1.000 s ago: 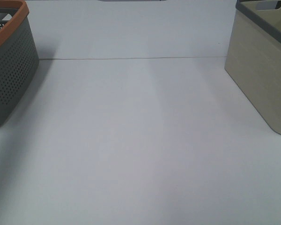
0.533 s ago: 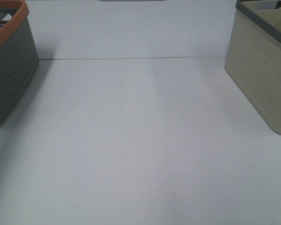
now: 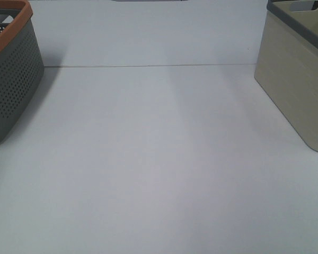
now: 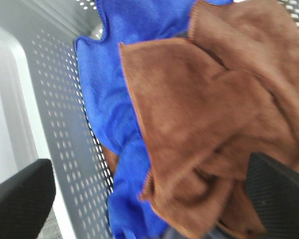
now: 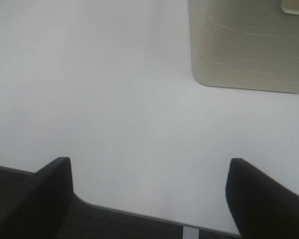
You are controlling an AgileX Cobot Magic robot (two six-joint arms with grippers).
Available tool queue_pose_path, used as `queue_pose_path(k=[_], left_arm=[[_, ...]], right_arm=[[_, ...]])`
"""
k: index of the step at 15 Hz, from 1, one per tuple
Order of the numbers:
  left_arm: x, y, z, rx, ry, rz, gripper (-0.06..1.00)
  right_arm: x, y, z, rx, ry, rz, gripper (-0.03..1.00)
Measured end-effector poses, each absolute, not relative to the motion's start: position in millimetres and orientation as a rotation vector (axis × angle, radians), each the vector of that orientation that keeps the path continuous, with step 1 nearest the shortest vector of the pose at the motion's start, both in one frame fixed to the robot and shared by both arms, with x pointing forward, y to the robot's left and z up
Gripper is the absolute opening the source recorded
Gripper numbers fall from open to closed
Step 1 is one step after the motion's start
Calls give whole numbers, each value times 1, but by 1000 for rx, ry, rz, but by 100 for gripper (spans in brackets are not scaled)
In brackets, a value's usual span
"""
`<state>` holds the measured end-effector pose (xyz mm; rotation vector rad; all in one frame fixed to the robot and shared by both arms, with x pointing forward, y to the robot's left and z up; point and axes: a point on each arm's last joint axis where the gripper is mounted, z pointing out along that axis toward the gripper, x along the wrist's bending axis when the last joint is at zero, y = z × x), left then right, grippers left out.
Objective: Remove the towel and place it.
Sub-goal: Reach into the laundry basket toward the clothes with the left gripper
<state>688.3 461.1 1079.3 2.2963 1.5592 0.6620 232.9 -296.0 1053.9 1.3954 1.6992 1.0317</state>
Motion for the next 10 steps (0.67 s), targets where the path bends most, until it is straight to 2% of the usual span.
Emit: queue_pose_path(k=[10], left_arm=[[740, 477, 999, 2192, 1534, 674, 99]], right_arm=[[233, -296, 1054, 1395, 1699, 1032, 74]])
